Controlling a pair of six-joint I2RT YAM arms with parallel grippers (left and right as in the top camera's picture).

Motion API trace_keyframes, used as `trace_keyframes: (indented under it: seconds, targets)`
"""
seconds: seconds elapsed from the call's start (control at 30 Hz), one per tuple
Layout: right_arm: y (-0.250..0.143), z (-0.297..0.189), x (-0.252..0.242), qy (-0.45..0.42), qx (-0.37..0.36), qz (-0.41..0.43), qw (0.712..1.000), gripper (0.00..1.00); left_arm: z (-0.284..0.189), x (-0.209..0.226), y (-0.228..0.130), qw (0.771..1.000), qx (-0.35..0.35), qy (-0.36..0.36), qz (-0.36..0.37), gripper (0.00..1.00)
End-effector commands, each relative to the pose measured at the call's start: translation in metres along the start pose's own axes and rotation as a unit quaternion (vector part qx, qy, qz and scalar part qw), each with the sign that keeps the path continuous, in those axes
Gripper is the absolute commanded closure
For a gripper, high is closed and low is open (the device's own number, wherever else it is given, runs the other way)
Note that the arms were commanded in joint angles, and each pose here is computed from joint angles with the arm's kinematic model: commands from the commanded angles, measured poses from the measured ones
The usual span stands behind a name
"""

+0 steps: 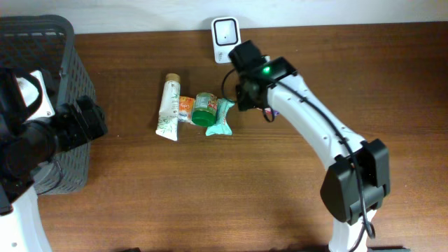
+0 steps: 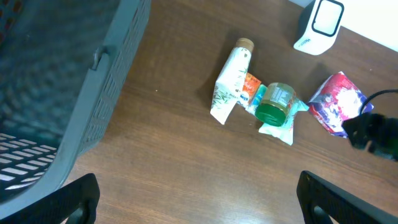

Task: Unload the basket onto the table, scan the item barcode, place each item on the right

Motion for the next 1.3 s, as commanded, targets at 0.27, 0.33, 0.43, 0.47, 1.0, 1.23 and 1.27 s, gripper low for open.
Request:
trace_keyframes:
  seconds: [0.27,0.33,0.43,0.47,1.0,1.23,1.27]
  targets:
    - [0.001,0.049,-0.162,0.275,-0.022,0.154,0.949,0.14,0.0,0.001,0.0,1.0,0.0,0.002,-0.007,0.01]
    - [0.0,0.066,-0.166,0.322,-0.024,0.165,0.932,0.15,0.0,0.001,0.0,1.0,0.0,0.002,-0.007,0.01]
    - [0.0,0.103,-0.161,0.362,-0.012,0.175,0.916,0.22,0.0,0.001,0.0,1.0,0.0,0.002,-0.007,0.01]
    - [-0.001,0.114,-0.158,0.369,-0.004,0.181,0.912,0.24,0.0,0.001,0.0,1.0,0.0,0.002,-0.007,0.01]
    - [0.015,0.142,-0.116,0.481,-0.006,0.16,0.862,0.96,0.0,0.001,0.0,1.0,0.0,0.002,-0.007,0.01]
    - [0.071,0.059,-0.14,0.476,-0.126,0.137,0.86,0.96,0.0,0.001,0.0,1.0,0.0,0.002,-0.007,0.01]
    - [0.079,0.055,-0.142,0.47,-0.142,0.146,0.859,0.96,0.0,0.001,0.0,1.0,0.0,0.002,-0.007,0.01]
Point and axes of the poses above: each gripper's point midway between its finger pads, its own z axis out along the fingers, its own x axis along the line the jaws close on, y = z × x, the point moved 10 cm from there along -z, back along the fingers, and after that the axes turned 14 degrees about -z, right-handed, at the moved point
